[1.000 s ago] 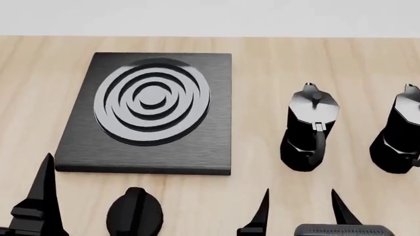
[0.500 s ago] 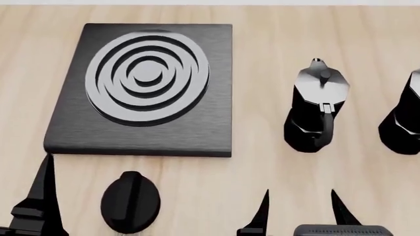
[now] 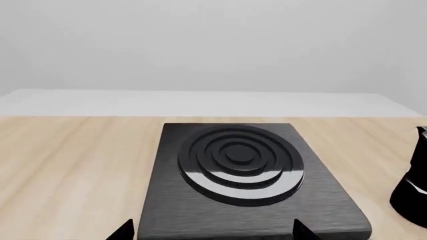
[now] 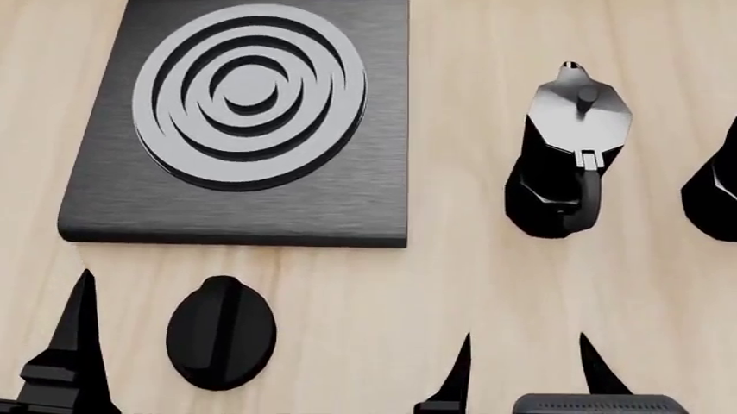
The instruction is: Put the right moka pot on the stove.
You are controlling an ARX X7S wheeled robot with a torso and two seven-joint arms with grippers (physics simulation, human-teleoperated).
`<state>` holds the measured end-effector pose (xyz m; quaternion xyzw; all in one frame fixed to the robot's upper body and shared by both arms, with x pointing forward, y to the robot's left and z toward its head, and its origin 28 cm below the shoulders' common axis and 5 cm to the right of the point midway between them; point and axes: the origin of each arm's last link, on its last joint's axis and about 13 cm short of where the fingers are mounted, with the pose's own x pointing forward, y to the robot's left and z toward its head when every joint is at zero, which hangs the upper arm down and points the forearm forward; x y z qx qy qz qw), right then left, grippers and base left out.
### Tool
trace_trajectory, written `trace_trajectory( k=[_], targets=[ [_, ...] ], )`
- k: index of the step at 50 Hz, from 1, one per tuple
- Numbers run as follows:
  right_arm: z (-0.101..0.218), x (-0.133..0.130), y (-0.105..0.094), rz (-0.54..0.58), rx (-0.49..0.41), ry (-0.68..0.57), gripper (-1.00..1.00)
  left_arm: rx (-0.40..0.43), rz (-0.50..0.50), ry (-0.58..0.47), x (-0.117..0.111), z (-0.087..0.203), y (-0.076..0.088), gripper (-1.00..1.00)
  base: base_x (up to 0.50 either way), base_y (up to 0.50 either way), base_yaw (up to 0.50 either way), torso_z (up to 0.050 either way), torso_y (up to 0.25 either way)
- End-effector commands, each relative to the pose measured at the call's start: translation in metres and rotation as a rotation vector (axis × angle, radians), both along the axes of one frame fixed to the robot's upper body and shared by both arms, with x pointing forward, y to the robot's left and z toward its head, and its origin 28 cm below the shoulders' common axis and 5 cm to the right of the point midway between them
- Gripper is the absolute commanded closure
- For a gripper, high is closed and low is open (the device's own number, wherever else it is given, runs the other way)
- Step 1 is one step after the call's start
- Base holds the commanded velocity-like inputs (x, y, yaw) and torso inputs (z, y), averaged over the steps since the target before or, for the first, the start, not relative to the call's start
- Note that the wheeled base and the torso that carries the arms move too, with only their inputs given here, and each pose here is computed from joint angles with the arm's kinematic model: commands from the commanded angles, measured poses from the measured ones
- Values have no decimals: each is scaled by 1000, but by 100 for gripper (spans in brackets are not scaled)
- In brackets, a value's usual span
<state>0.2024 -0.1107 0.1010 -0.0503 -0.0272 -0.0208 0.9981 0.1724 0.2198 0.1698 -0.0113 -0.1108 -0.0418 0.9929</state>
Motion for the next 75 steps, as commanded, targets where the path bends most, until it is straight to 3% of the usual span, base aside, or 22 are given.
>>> trace_trajectory(
  k=[1,23,26,32,37,53,56,64,69,70,73,75],
  targets=[
    [2,0,-2,-5,-8,-1,-100,-3,-2,2,0,0,0,-100,0,0,0,0,0],
    [49,-22,-48,-85,-21,-17,-100,1,2,0,-1,0,0,-100,0,0,0,0,0],
    [36,-25,-54,-84,-28,-35,-100,0,3,1,-1,1,0,-100,0,0,0,0,0],
    [41,-28,-70,-122,-94,-47,-100,5,2,3,-1,0,0,-100,0,0,0,0,0],
    [41,-27,-81,-131,-92,-33,-100,5,5,3,0,0,0,-100,0,0,0,0,0],
    [61,-20,-117,-125,-12,-45,-100,6,1,6,-1,0,0,-100,0,0,0,0,0],
    [81,-17,-124,-146,-12,-48,-100,7,0,6,-1,0,0,-100,0,0,0,0,0],
    [92,-15,-141,-128,45,-80,-100,10,2,10,-2,0,0,-100,0,0,0,0,0],
    [92,-14,-152,-123,97,-82,-100,16,2,11,-3,1,0,-100,0,0,0,0,0],
    [80,-13,-154,-114,106,-85,-100,14,2,12,-3,0,0,-100,0,0,0,0,0],
    [92,-12,-158,-102,106,-100,-100,17,2,15,-3,-1,0,-100,0,0,0,0,0],
    [74,-10,-161,-102,112,-109,-100,17,2,14,-3,0,0,-100,0,0,0,0,0]
  ],
)
